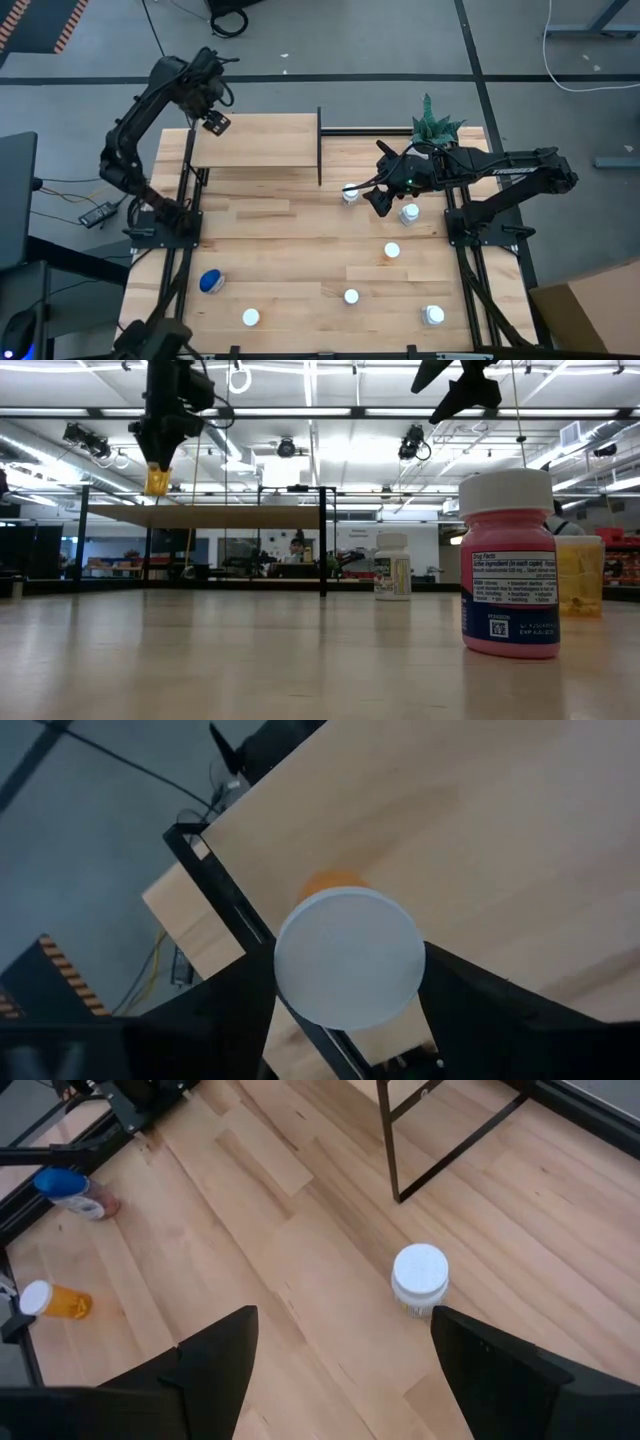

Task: Pick and place medicine bottles onto shelf by color
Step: Put the top left orange pill bottle on the shelf

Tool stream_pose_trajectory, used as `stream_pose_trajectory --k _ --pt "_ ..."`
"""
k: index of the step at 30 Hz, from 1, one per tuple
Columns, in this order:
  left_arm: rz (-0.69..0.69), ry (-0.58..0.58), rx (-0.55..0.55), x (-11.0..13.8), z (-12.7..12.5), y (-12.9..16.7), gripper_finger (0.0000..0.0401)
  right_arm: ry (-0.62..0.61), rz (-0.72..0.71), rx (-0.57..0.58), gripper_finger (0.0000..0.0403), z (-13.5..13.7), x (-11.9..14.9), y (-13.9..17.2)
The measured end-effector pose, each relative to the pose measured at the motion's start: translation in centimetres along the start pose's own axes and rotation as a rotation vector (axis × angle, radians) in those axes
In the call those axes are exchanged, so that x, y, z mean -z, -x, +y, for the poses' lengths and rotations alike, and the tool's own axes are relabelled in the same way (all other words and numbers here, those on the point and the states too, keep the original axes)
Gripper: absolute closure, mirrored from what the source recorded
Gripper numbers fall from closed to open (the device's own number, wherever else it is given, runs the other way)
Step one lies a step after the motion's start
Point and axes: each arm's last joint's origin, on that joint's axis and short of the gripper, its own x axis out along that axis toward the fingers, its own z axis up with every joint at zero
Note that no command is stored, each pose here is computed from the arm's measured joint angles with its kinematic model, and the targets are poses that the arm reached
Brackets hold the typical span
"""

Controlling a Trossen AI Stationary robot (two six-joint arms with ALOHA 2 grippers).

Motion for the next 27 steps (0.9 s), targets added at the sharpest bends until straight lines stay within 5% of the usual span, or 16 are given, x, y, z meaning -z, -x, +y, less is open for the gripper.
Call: stream_pose_trajectory --k 14,22,27 --pt "-0.039 0.124 0.027 -1.1 1.6 -1.3 0.0169 0.009 -0.011 0.012 0.0097 0.0 0.0 0.0" --pt "-0.032 0.409 0.033 -1.0 2.1 -1.4 0.0171 0.015 -0.024 0.028 0.0097 -0.1 -0.1 0.0" --pt "-0.039 0.445 0.034 -1.1 2.1 -1.4 0.0172 0.028 -0.027 0.032 0.0097 -0.1 -0.1 0.0"
